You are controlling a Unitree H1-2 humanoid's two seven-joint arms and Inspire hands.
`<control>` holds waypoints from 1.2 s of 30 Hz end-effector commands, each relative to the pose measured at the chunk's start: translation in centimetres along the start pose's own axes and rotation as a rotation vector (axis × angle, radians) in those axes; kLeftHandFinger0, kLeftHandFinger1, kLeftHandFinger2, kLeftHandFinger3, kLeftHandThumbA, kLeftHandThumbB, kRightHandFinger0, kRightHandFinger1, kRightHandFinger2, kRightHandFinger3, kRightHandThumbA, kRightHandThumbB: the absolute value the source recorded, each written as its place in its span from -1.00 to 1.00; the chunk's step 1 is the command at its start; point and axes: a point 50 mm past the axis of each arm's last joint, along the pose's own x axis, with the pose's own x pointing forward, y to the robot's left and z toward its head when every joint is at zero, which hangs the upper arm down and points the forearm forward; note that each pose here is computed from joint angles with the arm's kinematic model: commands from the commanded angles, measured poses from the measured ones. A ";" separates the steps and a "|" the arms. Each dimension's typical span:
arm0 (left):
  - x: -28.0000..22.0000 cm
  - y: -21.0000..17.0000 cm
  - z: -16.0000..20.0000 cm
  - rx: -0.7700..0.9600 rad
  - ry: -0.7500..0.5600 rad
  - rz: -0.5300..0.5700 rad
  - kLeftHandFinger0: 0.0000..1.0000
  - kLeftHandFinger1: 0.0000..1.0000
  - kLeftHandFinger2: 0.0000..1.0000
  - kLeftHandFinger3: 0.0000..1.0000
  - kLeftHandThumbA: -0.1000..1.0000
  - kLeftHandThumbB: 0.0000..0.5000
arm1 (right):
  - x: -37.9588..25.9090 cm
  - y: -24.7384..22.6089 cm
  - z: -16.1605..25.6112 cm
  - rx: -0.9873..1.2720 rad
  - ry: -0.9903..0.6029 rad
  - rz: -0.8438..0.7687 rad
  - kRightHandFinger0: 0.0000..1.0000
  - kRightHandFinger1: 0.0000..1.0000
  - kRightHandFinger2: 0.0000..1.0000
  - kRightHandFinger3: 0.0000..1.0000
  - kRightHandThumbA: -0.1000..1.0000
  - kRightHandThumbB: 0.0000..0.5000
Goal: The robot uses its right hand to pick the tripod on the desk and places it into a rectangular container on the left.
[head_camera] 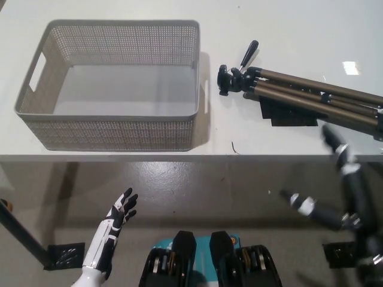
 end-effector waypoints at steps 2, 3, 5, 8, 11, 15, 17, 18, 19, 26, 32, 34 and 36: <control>0.5 0.6 1.4 0.034 -0.106 -0.028 1.00 1.00 1.00 1.00 1.00 0.02 | 11.7 -8.4 10.7 -0.503 -0.169 -0.006 1.00 1.00 1.00 1.00 1.00 0.77; 0.3 0.7 1.3 0.033 -0.101 -0.030 1.00 1.00 1.00 1.00 1.00 0.02 | 13.2 -9.0 11.0 -0.542 -0.160 -0.005 1.00 1.00 1.00 1.00 1.00 0.77; 0.2 0.7 1.3 0.032 -0.097 -0.029 1.00 1.00 1.00 1.00 1.00 0.02 | 17.5 -10.3 10.9 -0.604 -0.093 0.001 1.00 1.00 1.00 1.00 1.00 0.93; 0.3 0.7 1.3 0.034 -0.092 -0.035 1.00 1.00 1.00 1.00 1.00 0.04 | 22.2 -11.4 10.4 -0.647 -0.009 0.024 1.00 1.00 1.00 1.00 1.00 0.88; 0.4 0.6 1.3 0.034 -0.092 -0.036 1.00 1.00 1.00 1.00 1.00 0.04 | 26.3 -11.6 9.3 -0.650 0.070 0.084 1.00 1.00 1.00 1.00 1.00 1.00; 0.3 0.7 1.2 0.041 -0.091 -0.039 1.00 1.00 1.00 1.00 1.00 0.01 | 31.1 -10.1 8.0 -0.735 0.196 0.185 1.00 1.00 1.00 1.00 1.00 0.92; 0.3 0.7 1.1 0.038 -0.091 -0.039 1.00 1.00 1.00 1.00 1.00 0.05 | 32.9 -9.0 7.4 -0.762 0.247 0.219 1.00 1.00 1.00 1.00 1.00 0.92; 0.3 0.7 1.1 0.037 -0.090 -0.039 1.00 1.00 1.00 1.00 1.00 0.08 | 33.5 -8.7 7.1 -0.776 0.261 0.232 1.00 1.00 1.00 1.00 1.00 0.99; 0.3 0.7 1.1 0.036 -0.088 -0.039 1.00 1.00 1.00 1.00 1.00 0.09 | 34.2 -8.1 6.6 -0.790 0.281 0.251 1.00 1.00 1.00 1.00 1.00 1.00; -0.2 0.7 0.8 0.036 -0.080 -0.032 1.00 1.00 1.00 1.00 1.00 0.06 | 36.1 -4.0 4.2 -0.789 0.422 0.356 1.00 1.00 1.00 1.00 1.00 0.97; -0.3 0.5 0.6 0.037 -0.078 -0.033 1.00 1.00 1.00 1.00 1.00 0.02 | 36.6 -1.1 3.1 -0.759 0.515 0.454 1.00 1.00 1.00 1.00 1.00 1.00; -0.7 0.3 0.4 0.032 -0.067 -0.034 1.00 1.00 1.00 1.00 1.00 0.01 | 36.6 -0.4 2.7 -0.744 0.543 0.476 1.00 1.00 1.00 1.00 1.00 1.00; -0.7 0.3 0.5 0.032 -0.066 -0.029 1.00 1.00 1.00 1.00 1.00 -0.02 | 36.8 0.0 2.9 -0.757 0.559 0.489 1.00 1.00 1.00 1.00 1.00 1.00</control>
